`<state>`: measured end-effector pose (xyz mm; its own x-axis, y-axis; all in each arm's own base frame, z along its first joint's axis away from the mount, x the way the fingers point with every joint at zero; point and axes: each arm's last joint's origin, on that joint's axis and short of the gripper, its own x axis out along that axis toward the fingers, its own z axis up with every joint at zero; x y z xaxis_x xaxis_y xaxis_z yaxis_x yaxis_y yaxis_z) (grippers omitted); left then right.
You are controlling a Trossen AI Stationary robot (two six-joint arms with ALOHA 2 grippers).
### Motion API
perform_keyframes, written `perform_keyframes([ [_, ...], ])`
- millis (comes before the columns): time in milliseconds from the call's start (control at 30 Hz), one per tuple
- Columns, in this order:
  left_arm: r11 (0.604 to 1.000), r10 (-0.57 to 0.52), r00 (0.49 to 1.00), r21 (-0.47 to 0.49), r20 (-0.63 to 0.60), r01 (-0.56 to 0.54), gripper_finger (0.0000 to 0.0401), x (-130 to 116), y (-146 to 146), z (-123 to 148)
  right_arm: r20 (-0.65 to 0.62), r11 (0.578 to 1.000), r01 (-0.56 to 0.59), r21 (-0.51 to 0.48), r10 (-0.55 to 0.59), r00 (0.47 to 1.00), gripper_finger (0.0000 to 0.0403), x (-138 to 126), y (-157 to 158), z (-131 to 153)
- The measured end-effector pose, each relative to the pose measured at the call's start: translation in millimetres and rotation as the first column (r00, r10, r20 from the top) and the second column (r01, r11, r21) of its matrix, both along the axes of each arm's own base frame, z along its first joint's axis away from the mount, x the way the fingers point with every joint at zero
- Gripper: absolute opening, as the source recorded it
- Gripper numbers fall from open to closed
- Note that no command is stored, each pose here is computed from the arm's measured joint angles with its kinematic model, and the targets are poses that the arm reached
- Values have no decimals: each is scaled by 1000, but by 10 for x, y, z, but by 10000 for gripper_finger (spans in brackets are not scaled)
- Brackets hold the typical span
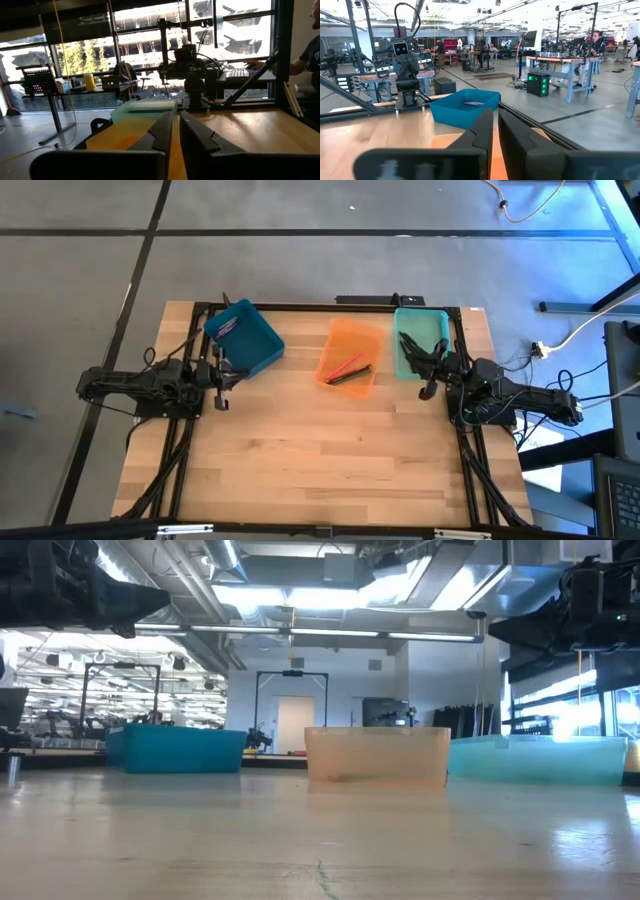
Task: Sort crayons/erasers/pens/pencils in bins
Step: Return to Home Position
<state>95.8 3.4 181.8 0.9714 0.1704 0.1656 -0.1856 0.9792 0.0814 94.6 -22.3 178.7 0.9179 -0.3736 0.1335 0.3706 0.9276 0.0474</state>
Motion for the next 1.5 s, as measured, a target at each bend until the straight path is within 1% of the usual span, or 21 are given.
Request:
perform_keyframes([
  [200, 1000, 0, 1000, 0, 0, 0, 33, 0, 0, 0, 0, 1000, 0, 0, 0, 1000, 34, 0, 0, 0],
  [967, 1000, 0, 1000, 0, 0, 0, 1, 0, 0, 0, 0, 1000, 0, 0, 0, 1000, 34, 0, 0, 0],
  [1500, 1000, 0, 1000, 0, 0, 0, 30, 0, 0, 0, 0, 1000, 0, 0, 0, 1000, 34, 0, 0, 0],
])
